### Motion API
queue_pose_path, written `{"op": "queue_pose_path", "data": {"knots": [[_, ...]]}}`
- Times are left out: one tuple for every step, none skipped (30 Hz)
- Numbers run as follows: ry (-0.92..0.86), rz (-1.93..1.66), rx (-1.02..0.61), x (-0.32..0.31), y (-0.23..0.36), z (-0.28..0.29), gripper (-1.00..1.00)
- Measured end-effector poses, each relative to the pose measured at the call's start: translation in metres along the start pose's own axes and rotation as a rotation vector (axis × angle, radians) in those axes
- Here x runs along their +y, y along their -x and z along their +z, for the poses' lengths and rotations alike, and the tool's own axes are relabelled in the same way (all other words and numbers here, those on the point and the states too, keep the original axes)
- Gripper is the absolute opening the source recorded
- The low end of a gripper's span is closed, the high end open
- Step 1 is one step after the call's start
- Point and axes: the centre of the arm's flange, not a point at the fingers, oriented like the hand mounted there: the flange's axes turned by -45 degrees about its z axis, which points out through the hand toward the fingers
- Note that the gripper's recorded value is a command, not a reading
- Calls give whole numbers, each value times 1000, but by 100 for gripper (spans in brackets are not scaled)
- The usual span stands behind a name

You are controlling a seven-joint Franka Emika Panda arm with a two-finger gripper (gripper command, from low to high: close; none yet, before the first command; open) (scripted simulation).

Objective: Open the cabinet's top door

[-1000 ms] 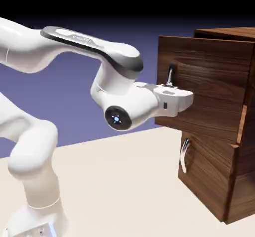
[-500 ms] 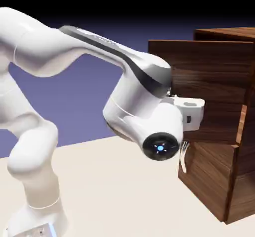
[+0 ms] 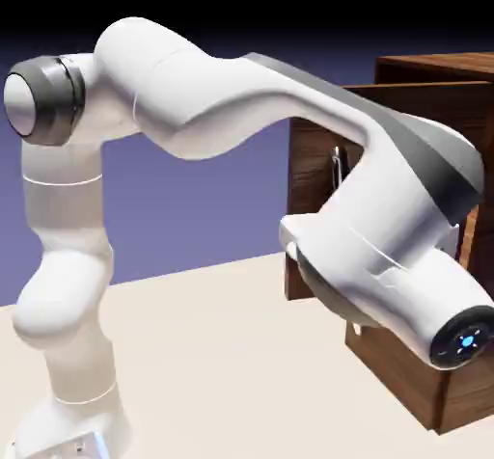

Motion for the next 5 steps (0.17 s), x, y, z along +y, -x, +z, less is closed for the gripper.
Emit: {"op": "queue_pose_path", "data": {"knots": [[-22, 0, 0, 3, 0, -5, -100], [-43, 0, 0, 6, 0, -9, -100], [-63, 0, 0, 10, 0, -13, -100], [-70, 0, 0, 11, 0, -15, 100], [-70, 0, 0, 11, 0, -15, 100]]}}
